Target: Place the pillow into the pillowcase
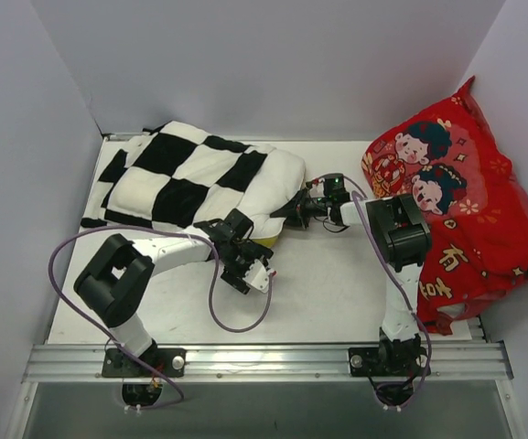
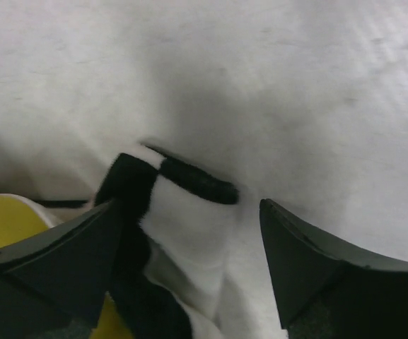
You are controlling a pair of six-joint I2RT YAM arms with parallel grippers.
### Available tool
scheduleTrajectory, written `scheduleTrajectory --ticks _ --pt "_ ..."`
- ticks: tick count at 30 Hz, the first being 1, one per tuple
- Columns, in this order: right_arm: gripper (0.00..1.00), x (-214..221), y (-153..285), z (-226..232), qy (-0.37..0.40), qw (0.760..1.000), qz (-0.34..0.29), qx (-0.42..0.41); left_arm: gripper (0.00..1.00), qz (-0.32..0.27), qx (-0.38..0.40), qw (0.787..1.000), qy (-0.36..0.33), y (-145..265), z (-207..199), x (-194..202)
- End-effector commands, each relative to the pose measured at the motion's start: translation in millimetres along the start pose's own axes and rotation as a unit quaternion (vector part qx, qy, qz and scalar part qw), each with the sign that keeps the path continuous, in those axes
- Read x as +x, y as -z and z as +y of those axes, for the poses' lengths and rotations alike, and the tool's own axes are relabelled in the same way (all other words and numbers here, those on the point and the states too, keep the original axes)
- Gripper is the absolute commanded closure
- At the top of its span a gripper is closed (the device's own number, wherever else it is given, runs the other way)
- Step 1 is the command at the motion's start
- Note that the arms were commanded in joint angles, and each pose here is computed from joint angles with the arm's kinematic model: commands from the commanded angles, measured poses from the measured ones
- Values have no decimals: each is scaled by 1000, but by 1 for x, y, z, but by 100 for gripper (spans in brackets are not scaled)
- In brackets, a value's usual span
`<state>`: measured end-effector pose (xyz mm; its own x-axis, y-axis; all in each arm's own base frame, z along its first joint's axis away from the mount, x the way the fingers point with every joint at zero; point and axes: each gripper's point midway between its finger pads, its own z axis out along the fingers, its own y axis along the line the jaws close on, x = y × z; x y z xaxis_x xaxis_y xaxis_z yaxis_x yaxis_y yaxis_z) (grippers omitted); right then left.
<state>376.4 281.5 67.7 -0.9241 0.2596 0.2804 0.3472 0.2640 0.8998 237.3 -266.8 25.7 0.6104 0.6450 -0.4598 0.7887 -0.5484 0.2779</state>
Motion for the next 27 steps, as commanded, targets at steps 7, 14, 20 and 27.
scheduleTrajectory --ticks 7,14,20,27 --pt "100 14 0 60 42 997 5 -59 100 -91 -18 995 -24 2 63 -51" --pt "100 -16 -51 69 99 995 0 -34 100 -348 -17 937 -9 114 109 -251" --pt "100 -2 -81 -44 42 995 1 85 100 -373 -58 926 16 131 137 -259" --pt "100 5 -35 -103 37 984 -1 177 61 -306 -112 931 165 153 146 -190"
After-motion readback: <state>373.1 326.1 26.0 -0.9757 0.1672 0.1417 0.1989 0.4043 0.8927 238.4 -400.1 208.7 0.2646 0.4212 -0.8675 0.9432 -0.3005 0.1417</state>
